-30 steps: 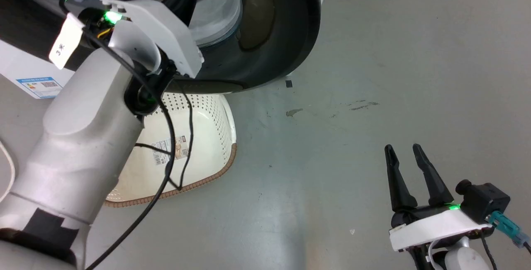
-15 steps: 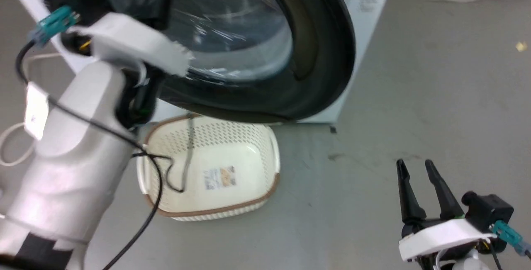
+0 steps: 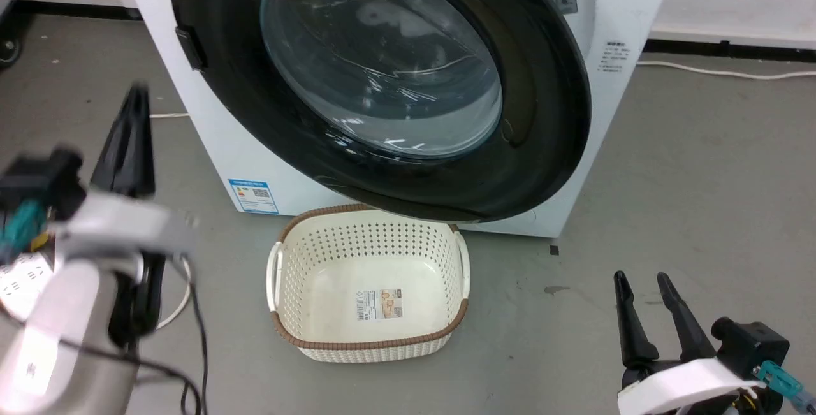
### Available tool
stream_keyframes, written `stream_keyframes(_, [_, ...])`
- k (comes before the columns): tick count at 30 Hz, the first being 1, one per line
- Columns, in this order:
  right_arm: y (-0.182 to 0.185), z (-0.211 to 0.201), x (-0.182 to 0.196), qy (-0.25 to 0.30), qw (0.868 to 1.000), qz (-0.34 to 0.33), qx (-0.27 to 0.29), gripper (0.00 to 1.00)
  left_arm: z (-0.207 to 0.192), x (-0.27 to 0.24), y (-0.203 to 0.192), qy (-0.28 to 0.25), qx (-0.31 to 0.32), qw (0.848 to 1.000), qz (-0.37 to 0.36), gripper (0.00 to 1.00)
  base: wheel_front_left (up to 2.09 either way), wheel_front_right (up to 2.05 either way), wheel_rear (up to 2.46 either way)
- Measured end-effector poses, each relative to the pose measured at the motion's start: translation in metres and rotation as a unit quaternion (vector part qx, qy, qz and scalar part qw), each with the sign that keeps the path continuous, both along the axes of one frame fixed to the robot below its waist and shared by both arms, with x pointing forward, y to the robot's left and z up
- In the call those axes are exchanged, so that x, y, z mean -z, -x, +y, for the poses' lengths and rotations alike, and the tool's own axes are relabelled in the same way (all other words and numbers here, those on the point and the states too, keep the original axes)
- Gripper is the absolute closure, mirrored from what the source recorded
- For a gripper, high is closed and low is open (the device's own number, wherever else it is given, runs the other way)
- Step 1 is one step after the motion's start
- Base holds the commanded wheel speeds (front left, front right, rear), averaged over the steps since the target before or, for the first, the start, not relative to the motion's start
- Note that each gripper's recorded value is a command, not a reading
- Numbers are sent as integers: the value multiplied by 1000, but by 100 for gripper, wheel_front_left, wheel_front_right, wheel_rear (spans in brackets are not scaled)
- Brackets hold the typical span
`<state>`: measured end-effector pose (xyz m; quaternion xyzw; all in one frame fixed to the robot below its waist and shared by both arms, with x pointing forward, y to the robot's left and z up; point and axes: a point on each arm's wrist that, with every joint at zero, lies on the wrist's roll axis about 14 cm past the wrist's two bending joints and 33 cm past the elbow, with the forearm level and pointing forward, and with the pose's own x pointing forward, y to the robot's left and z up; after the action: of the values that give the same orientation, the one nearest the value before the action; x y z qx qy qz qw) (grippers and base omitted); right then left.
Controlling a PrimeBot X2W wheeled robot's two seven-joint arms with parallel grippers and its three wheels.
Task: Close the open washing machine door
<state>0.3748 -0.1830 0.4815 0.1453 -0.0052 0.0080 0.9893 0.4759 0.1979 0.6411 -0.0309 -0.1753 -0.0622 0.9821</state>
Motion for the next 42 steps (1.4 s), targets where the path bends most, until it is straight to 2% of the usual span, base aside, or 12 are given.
stream_keyframes(5, [3, 2, 1, -1, 1000, 2, -3, 0, 19, 40, 25, 20, -26, 998, 47, 100, 0, 0, 0])
stream_keyframes(12, [6, 0, 0, -1, 1000, 1, 0, 0, 20, 107, 57, 27, -29, 989, 142, 100, 0, 0, 0])
stream_keyframes(18, [13, -4, 2, 1, 1000, 4, 6, 0, 20, 130, 73, 40, -33, 983, 178, 100, 0, 0, 0])
stream_keyframes(19, [14, -4, 3, 1, 1000, 4, 7, 0, 20, 130, 75, 42, -34, 982, 179, 93, 0, 0, 0])
stream_keyframes(20, [14, -4, 3, 1, 1000, 4, 7, 0, 20, 129, 75, 44, -34, 982, 178, 35, 0, 0, 0])
stream_keyframes(21, [15, -5, 3, 1, 1000, 5, 8, 0, 19, 128, 76, 45, -32, 983, 175, 0, 0, 0, 0])
stream_keyframes(32, [14, -2, 4, 8, 1000, 6, 3, 0, 17, 112, 76, 51, -36, 988, 144, 0, 0, 0, 0])
stream_keyframes(33, [14, -2, 4, 8, 1000, 6, 2, 89, 17, 112, 76, 52, -37, 988, 143, 0, 0, 0, 0])
stream_keyframes(34, [14, -1, 4, 9, 1000, 6, 0, 100, 18, 111, 76, 52, -38, 988, 142, 0, 0, 0, 0])
stream_keyframes(38, [8, 15, 4, 30, 999, 6, -27, 100, 22, 109, 78, 55, -46, 988, 137, 0, 0, 0, 0])
stream_keyframes(42, [-12, 26, -3, 52, 998, -5, -47, 100, 24, 114, 77, 52, -48, 988, 141, 0, 0, 0, 0])
